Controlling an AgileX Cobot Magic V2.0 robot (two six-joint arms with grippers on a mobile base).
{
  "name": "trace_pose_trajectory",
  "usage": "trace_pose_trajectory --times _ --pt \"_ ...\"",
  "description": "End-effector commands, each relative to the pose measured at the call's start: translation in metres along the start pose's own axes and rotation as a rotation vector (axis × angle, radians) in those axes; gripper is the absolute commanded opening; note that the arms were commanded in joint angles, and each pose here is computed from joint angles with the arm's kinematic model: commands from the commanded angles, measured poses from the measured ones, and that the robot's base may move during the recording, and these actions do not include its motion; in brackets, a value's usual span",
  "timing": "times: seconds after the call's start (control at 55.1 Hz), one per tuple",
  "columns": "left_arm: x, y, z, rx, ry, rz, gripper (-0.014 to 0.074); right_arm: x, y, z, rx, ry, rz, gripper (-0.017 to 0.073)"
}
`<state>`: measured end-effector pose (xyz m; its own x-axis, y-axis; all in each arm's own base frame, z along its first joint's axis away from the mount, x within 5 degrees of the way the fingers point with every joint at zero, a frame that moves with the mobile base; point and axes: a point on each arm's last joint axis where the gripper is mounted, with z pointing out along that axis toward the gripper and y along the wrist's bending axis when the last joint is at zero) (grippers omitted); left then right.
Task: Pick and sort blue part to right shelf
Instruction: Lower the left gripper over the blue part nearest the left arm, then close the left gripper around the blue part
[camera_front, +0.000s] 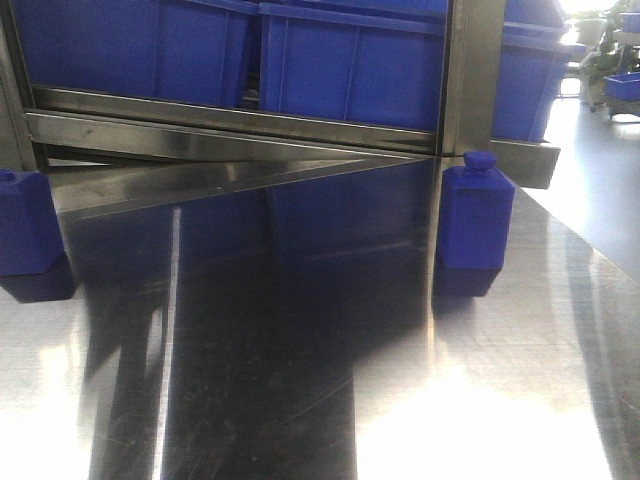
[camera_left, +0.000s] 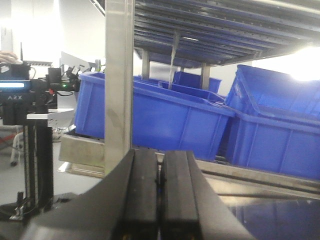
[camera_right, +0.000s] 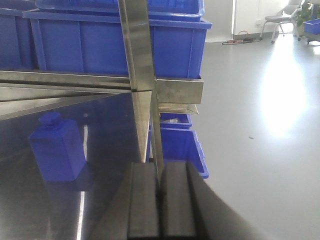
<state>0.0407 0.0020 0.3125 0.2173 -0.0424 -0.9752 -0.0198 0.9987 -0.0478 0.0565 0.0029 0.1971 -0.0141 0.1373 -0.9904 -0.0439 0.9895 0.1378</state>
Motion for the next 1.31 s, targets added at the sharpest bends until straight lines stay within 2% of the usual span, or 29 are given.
trace_pose_trajectory --times 0.0,0.091,0.163,0.236,0.291,0.345,0.418,0.508,0.672,0.763,0.89,1.035,1.126,1.235,1.289 --pt "-0.038 -0.002 0.013 -0.003 0.037 -0.017 0.0128 -0.012 0.000 -0.002 -0.001 -0.114 -0.003 0.0088" --pt "-0.054 -0.002 0.031 -0.021 0.173 -0.035 0.0129 -0.012 0.000 -0.002 -0.001 -0.114 -0.003 0.0088" --pt "-0.059 -0.002 0.047 -0.030 0.276 -0.029 0.0151 -0.012 0.000 -0.002 -0.001 -0.114 -0.003 0.0088" --pt "-0.061 -0.003 0.062 -0.026 0.371 0.017 0.0202 -0.012 0.000 -0.002 -0.001 -0.114 -0.003 0.0088" --pt "-0.060 -0.004 0.072 -0.012 0.448 0.060 0.0272 -0.012 0.000 -0.002 -0.001 -0.114 -0.003 0.0088" --pt "-0.059 -0.005 0.083 0.004 0.508 0.082 0.0347 -0.012 0.000 -0.002 -0.001 -0.114 -0.003 0.0088" --pt "-0.057 -0.008 0.098 0.027 0.572 0.055 0.0444 -0.012 0.000 -0.002 -0.001 -0.114 -0.003 0.0088" --pt "-0.053 -0.013 0.116 0.059 0.648 -0.022 0.0510 -0.012 0.000 -0.002 -0.001 -0.114 -0.003 0.0088" --pt "-0.038 -0.022 0.152 0.110 0.825 -0.154 0.0517 -0.012 0.000 -0.002 -0.001 -0.114 -0.003 0.0088" --pt "-0.028 -0.027 0.176 0.140 0.906 -0.183 0.0517 -0.012 0.000 -0.002 -0.001 -0.114 -0.003 0.0088" --pt "-0.015 -0.028 0.210 0.142 0.965 -0.211 0.0517 -0.012 0.000 -0.002 -0.001 -0.114 -0.003 0.0088" --pt "0.001 -0.031 0.242 0.161 1.081 -0.204 0.0521 -0.012 0.000 -0.002 -0.001 -0.114 -0.003 0.0088" --pt "0.012 -0.037 0.258 0.181 1.141 -0.160 0.0533 -0.012 0.000 -0.002 -0.001 -0.114 -0.003 0.0088" --pt "0.029 -0.048 0.275 0.199 1.208 -0.070 0.0549 -0.012 0.000 -0.002 -0.001 -0.114 -0.003 0.0088" --pt "0.036 -0.053 0.280 0.192 1.232 -0.068 0.0549 -0.012 0.000 -0.002 -0.001 -0.114 -0.003 0.0088"
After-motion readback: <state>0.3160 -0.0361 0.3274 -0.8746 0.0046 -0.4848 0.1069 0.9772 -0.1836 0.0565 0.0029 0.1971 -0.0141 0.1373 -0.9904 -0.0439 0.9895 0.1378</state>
